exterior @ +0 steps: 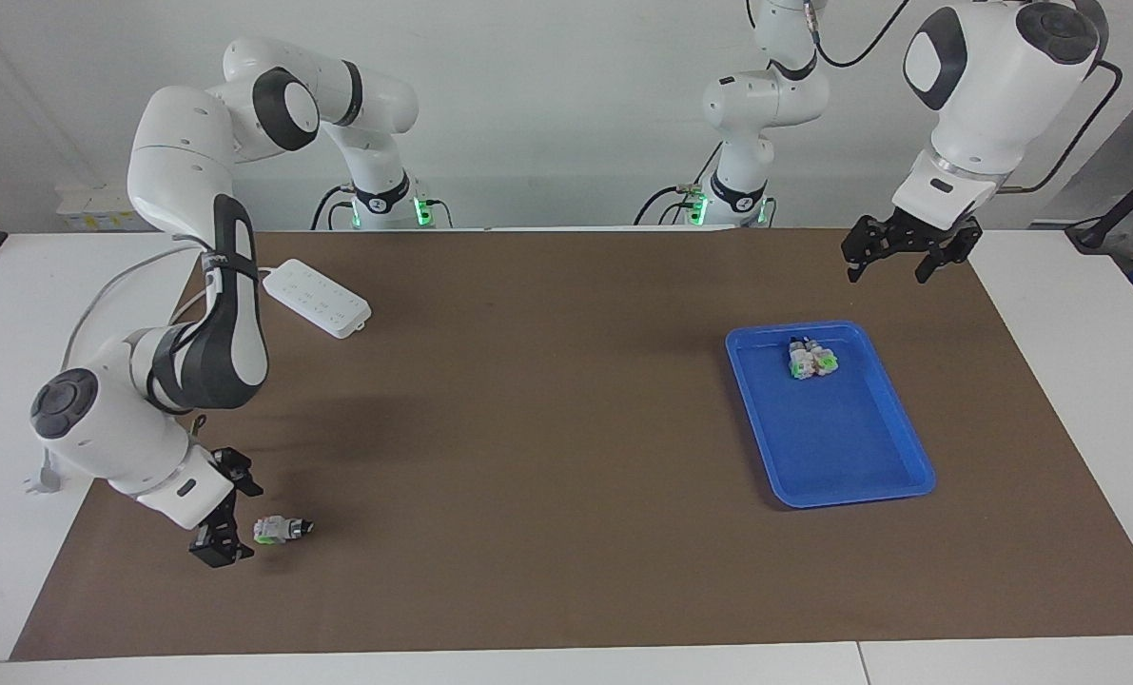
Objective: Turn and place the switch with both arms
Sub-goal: 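Grasp the small white switch piece with the right gripper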
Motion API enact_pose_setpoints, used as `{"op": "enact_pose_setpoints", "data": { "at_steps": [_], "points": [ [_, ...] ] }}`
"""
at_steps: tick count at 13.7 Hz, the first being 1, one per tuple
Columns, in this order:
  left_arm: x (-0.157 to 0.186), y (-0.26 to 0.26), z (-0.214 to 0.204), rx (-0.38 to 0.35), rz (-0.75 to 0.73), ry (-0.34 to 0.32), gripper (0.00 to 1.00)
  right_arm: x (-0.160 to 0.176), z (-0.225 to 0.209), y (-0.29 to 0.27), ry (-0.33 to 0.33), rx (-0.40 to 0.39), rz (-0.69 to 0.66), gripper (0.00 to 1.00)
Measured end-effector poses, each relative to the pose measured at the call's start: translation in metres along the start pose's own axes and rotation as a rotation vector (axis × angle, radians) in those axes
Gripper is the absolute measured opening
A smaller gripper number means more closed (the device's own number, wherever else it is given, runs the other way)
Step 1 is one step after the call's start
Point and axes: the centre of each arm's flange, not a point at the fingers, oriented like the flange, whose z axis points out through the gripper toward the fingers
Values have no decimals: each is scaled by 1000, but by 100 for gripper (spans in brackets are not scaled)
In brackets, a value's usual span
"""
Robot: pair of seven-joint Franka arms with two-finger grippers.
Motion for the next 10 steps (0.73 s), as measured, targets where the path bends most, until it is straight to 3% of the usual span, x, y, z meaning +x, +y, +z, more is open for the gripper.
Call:
{"op": "enact_pose_setpoints", "data": {
  "at_steps": [6, 10],
  "points": [
    [0, 0, 0, 0, 0, 0, 100, 6, 14, 2, 19, -18, -14, 97],
    [0, 0, 0, 0, 0, 0, 100, 8, 11, 3, 20, -22, -17, 86]
  ]
}}
